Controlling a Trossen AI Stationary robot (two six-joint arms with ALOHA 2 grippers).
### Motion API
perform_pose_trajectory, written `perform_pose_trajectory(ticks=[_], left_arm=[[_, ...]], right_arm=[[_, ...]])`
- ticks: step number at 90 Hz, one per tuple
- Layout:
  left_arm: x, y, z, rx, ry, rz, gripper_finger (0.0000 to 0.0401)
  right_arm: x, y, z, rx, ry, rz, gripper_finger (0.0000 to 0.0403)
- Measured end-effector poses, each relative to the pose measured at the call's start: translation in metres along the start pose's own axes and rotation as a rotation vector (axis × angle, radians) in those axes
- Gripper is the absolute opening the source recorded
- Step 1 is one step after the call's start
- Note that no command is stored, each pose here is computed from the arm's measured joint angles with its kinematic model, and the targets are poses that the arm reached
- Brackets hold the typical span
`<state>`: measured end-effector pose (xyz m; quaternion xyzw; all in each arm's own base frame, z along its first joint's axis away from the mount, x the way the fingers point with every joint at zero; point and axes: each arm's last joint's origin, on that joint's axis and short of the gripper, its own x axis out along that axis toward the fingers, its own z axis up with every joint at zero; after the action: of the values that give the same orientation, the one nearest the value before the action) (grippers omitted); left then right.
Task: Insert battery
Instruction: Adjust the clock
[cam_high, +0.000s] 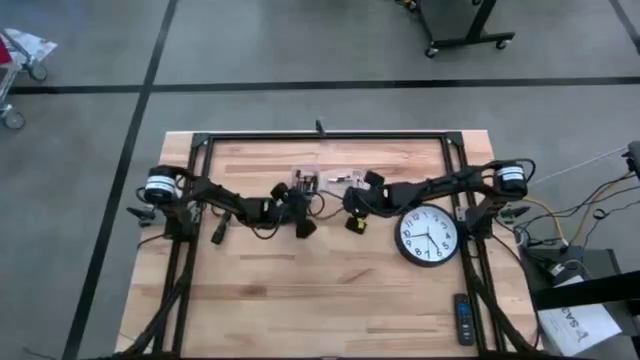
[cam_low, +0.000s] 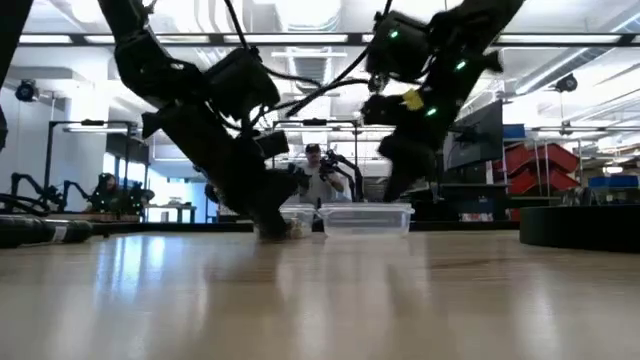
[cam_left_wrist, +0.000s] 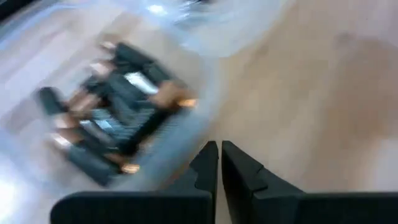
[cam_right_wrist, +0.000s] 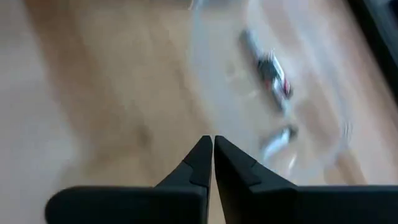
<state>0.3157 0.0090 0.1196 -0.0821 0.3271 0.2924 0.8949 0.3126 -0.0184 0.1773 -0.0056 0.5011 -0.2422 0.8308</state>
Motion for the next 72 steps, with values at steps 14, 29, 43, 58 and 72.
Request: perform_pose_trajectory(ticks=[14,29,43,58,72], left_arm=[[-0.017,-0.037,-0.002,0.013,-0.095,-0.226,0.0],[-0.037,-0.081,-0.016,0.079,-0.205,-0.473,0.0],[-0.049,-0.108,-0.033,0.089,-0.283,-0.592,0.0],[-0.06,-0.125,-0.051,0.109,-0.299,-0.666,0.0],[-0.068,-0.134,-0.064,0.139,-0.289,-0.693,0.0]], right_arm=[[-0.033,0.019,-0.026,0.014,0.117,0.005,0.0],[-0.057,0.046,-0.058,0.063,0.155,-0.066,0.0],[-0.07,0.056,-0.088,0.223,0.184,-0.177,0.0],[-0.081,0.055,-0.108,0.421,0.169,-0.318,0.0],[-0.078,0.053,-0.114,0.508,0.15,-0.355,0.0]])
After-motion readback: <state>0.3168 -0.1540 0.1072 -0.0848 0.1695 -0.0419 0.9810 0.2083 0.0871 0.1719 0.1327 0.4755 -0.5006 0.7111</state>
